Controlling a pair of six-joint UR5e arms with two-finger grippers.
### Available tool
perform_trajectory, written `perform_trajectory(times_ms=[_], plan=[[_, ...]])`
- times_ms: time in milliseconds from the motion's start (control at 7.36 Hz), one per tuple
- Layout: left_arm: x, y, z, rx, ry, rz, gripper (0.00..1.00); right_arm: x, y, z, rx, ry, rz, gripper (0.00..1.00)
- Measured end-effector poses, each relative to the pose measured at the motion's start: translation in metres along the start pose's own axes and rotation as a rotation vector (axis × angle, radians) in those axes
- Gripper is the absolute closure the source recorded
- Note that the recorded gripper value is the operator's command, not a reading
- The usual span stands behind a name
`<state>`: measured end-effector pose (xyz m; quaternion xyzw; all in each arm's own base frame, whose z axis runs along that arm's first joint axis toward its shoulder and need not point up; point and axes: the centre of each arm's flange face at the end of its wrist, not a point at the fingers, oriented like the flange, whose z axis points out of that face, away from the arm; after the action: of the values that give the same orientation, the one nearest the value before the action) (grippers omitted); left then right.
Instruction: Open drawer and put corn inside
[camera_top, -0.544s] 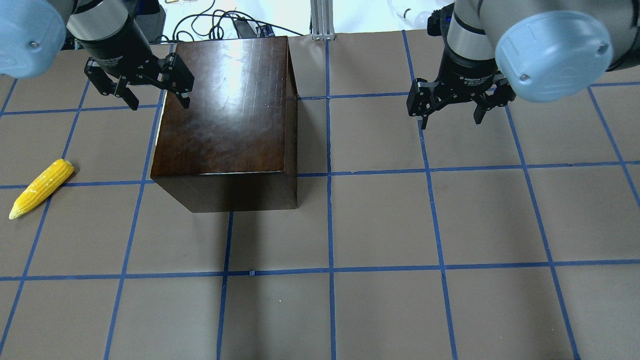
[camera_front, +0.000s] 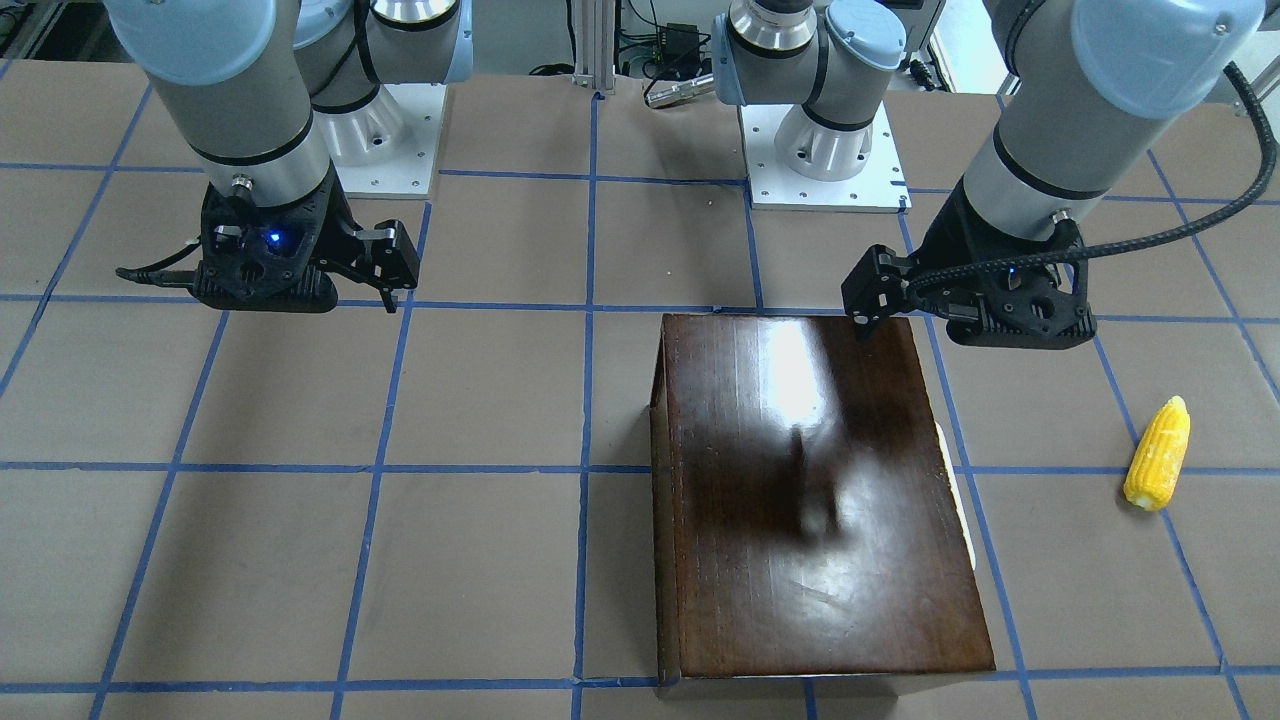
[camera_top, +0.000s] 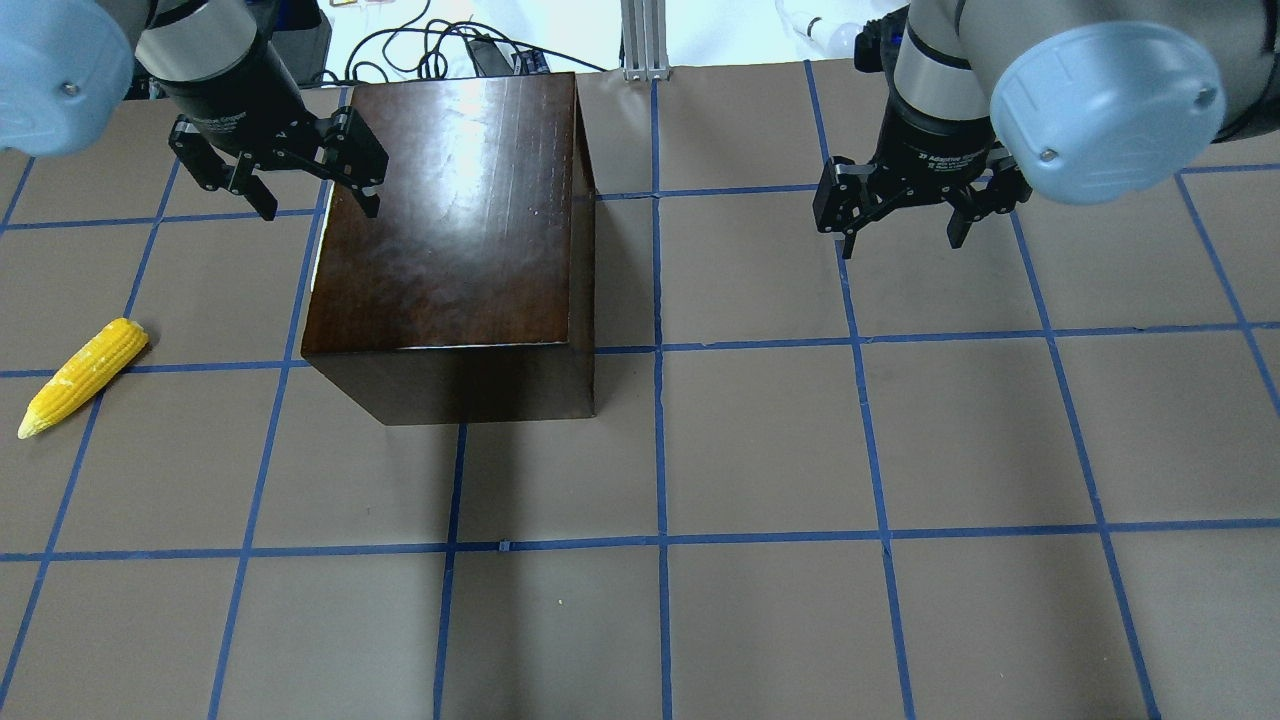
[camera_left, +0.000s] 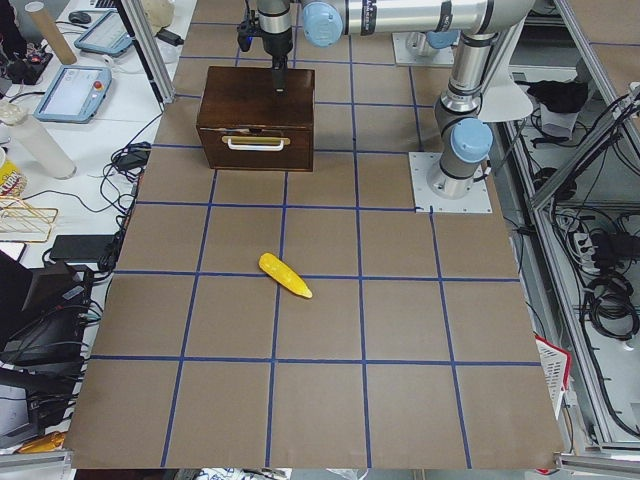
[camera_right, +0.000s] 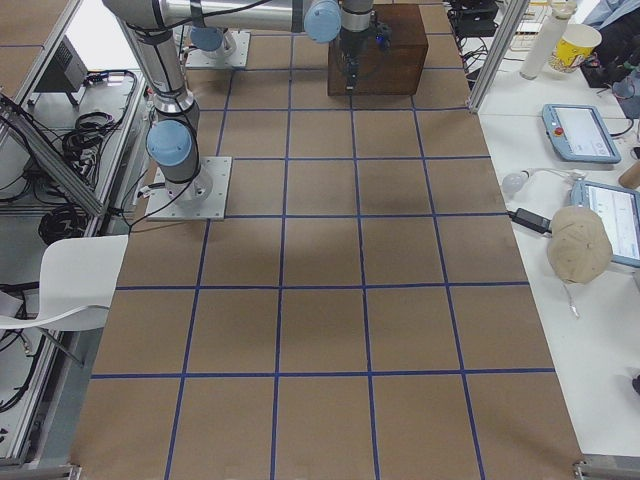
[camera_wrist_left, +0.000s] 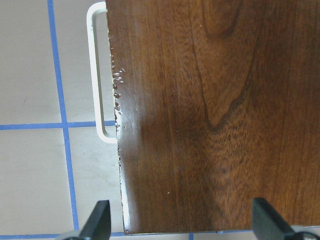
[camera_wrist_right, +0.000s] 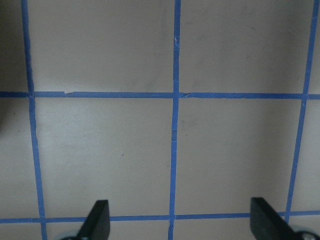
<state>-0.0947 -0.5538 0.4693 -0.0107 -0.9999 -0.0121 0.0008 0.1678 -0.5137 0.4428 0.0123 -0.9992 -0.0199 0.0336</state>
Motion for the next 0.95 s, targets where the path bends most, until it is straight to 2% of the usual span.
perform_trajectory(times_ms=[951], plan=[[0.0013,-0.0005,0.0063,-0.013,0.007,0.013,0.0,0.0,0.0003,-0.0002,0.0,0.0,0.0,0.0]])
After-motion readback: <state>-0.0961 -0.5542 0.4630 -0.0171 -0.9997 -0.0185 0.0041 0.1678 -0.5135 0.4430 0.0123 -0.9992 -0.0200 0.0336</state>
